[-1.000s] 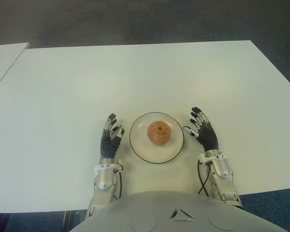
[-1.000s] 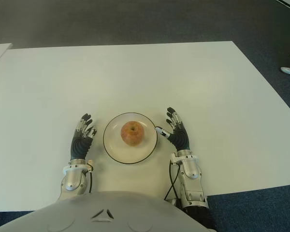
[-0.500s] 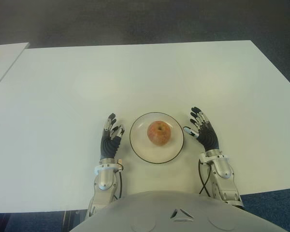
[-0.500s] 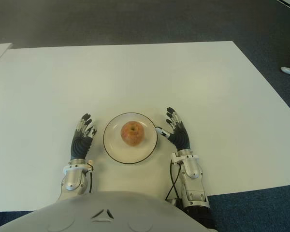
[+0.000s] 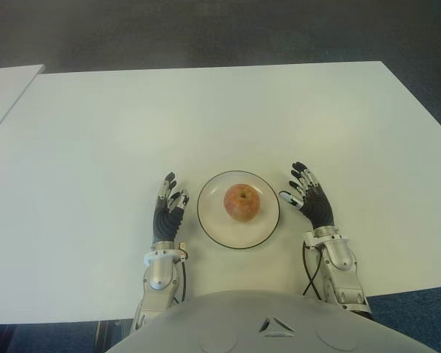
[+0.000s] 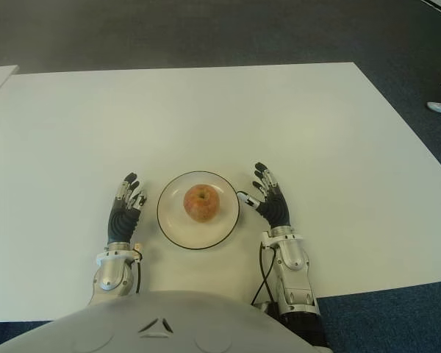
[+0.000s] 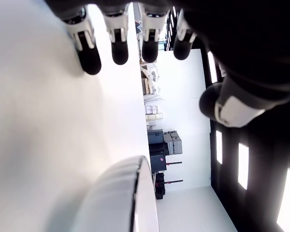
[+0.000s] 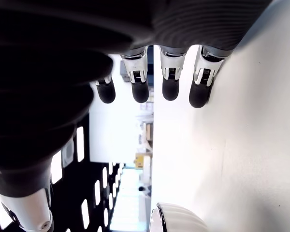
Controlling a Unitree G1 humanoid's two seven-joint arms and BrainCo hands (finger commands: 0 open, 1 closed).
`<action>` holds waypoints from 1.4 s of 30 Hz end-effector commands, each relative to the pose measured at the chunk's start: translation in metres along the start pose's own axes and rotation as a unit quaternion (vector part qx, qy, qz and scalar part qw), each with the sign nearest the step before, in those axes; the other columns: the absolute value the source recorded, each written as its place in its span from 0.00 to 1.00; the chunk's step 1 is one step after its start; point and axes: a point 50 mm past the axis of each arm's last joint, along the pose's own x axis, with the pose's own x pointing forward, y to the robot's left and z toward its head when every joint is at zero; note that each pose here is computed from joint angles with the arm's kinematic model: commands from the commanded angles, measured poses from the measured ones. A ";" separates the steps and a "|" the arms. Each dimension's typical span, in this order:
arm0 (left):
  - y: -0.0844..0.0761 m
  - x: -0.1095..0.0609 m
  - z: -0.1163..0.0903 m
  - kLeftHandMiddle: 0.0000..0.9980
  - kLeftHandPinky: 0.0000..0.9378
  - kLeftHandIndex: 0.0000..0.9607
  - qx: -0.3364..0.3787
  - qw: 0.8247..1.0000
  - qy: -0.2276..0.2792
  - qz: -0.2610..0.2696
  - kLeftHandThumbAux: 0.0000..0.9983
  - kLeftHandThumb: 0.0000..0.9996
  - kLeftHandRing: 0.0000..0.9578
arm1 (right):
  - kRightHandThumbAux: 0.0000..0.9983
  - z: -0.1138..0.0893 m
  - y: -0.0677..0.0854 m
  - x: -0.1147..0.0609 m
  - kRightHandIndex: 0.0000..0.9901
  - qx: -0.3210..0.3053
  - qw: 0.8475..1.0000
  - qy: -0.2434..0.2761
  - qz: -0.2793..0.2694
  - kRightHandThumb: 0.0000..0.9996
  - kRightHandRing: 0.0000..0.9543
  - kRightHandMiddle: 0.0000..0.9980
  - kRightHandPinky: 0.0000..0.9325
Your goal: Put the apples into the plate.
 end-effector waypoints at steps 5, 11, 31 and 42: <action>-0.002 -0.002 -0.008 0.07 0.16 0.07 0.006 1.000 0.024 0.000 0.50 0.00 0.09 | 0.71 -0.003 -0.003 0.002 0.00 -0.003 1.000 0.019 -0.001 0.21 0.00 0.00 0.02; -0.001 -0.001 -0.007 0.07 0.16 0.08 0.009 1.000 0.022 0.003 0.51 0.00 0.09 | 0.71 -0.002 -0.003 0.004 0.00 -0.006 1.000 0.019 -0.001 0.20 0.00 0.00 0.02; -0.001 0.000 -0.006 0.07 0.17 0.07 0.015 1.000 0.017 0.002 0.51 0.01 0.10 | 0.69 0.000 -0.002 0.008 0.01 -0.007 1.000 0.017 0.001 0.23 0.00 0.00 0.04; 0.000 -0.001 -0.003 0.08 0.18 0.08 0.015 1.000 0.012 0.003 0.52 0.01 0.11 | 0.67 0.000 -0.001 0.008 0.01 -0.007 1.000 0.020 0.000 0.24 0.00 0.00 0.05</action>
